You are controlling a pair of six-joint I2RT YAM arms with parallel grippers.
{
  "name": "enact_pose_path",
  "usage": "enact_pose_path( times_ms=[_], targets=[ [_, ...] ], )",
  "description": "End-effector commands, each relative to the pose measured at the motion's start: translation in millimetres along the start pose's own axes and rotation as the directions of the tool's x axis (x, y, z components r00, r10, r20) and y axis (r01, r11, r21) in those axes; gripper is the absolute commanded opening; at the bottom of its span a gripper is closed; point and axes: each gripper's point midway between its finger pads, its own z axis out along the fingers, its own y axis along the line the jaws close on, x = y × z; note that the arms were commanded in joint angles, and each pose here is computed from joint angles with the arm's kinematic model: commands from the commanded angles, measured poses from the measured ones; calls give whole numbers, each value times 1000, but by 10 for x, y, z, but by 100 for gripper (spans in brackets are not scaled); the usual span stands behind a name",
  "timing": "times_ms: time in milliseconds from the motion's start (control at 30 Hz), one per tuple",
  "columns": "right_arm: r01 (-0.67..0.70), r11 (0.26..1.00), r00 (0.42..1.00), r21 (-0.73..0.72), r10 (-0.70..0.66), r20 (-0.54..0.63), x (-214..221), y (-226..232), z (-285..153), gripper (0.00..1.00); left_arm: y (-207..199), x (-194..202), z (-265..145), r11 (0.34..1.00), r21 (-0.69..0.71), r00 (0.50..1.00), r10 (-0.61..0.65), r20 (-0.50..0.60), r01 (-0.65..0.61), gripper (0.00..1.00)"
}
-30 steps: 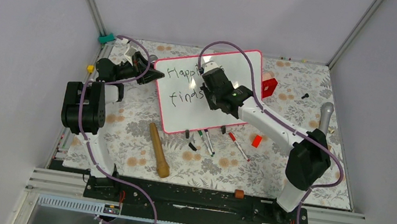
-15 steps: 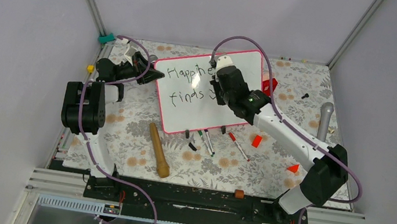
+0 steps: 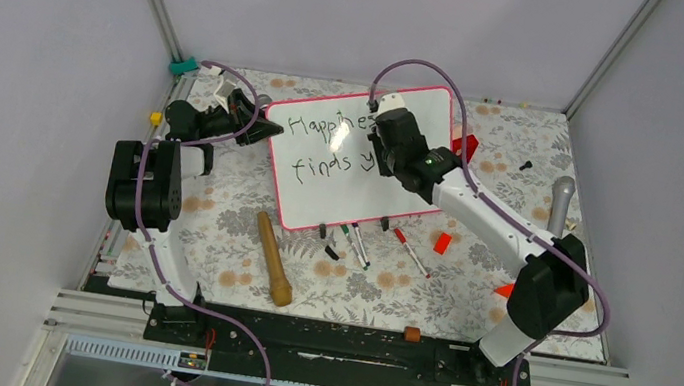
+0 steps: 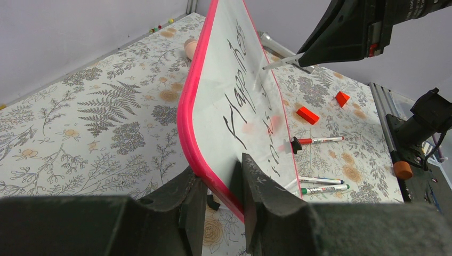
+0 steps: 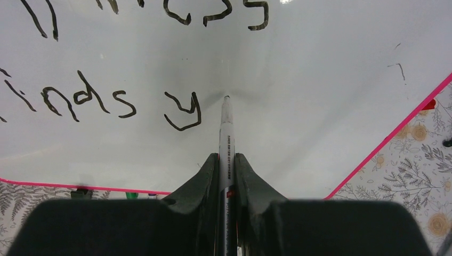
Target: Write a sentence on the whiteboard
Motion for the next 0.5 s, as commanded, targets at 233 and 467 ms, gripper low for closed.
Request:
enact_pose_path(
  times_ms=[233,467],
  targets=[
    [-42,998,999,51,41,21,-146,-156,28,0,-399,414,-60,948,276,969,204,-138,-160,0],
    [-46,998,999,48,46,11,-139,-150,96,0,-396,419,-63,948,275,970,201,-139,-158,0]
  ],
)
